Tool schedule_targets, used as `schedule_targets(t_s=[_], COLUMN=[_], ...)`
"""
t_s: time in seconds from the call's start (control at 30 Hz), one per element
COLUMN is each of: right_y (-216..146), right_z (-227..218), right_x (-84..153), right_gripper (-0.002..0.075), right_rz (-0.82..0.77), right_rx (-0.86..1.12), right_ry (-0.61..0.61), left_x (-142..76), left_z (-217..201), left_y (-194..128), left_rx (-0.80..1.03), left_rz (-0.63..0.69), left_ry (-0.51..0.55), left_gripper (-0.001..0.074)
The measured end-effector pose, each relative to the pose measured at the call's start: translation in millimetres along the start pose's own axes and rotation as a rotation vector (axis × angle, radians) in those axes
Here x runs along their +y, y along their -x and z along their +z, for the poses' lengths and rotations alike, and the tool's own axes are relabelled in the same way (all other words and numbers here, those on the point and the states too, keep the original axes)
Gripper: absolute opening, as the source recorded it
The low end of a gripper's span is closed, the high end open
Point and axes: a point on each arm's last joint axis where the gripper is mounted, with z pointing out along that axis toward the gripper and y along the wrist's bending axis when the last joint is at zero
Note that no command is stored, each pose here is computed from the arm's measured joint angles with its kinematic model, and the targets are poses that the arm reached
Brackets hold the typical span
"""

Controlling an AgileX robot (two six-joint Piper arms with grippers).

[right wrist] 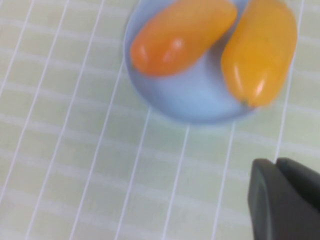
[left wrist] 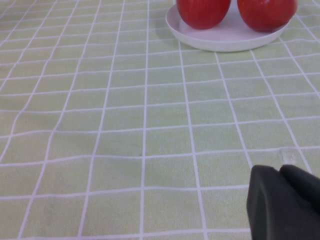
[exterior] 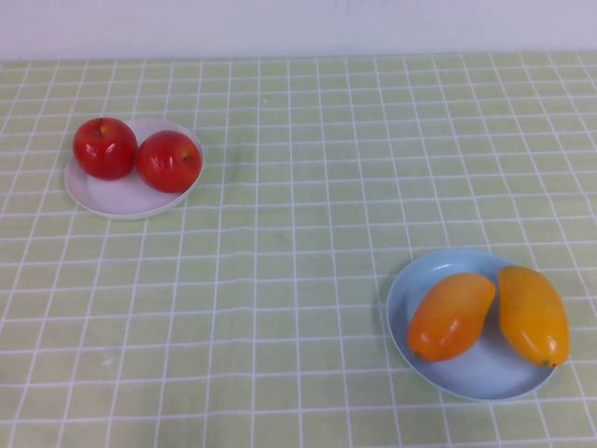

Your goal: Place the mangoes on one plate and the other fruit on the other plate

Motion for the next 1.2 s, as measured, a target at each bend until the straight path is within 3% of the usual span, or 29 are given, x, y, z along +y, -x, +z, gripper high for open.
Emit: schedule_targets(t_s=[0.23, 0.5, 0.83, 1.2], right_y=[-27, -82, -108, -118], right_z=[43, 59, 54, 63], right_x=[-27, -50, -49, -50], right_gripper=[-0.0015, -0.0015, -0.0015, -0.0015], right_rz=[0.063, 0.135, 0.127, 0.128], right_rx=[-0.385, -0.768, -0.920, -0.777], right_ry=[-0.084, -0.233, -0.263, -0.280], left_x=[0, 0, 0, 0], left_z=[0, 0, 0, 0], left_y=[0, 0, 0, 0], left_rx=[0.000, 0.000, 0.000, 0.000], left_rz=[0.000, 0.000, 0.000, 0.000], left_ry=[0.000, 0.000, 0.000, 0.000], left_gripper=[0.0002, 0.0002, 0.0002, 0.0002])
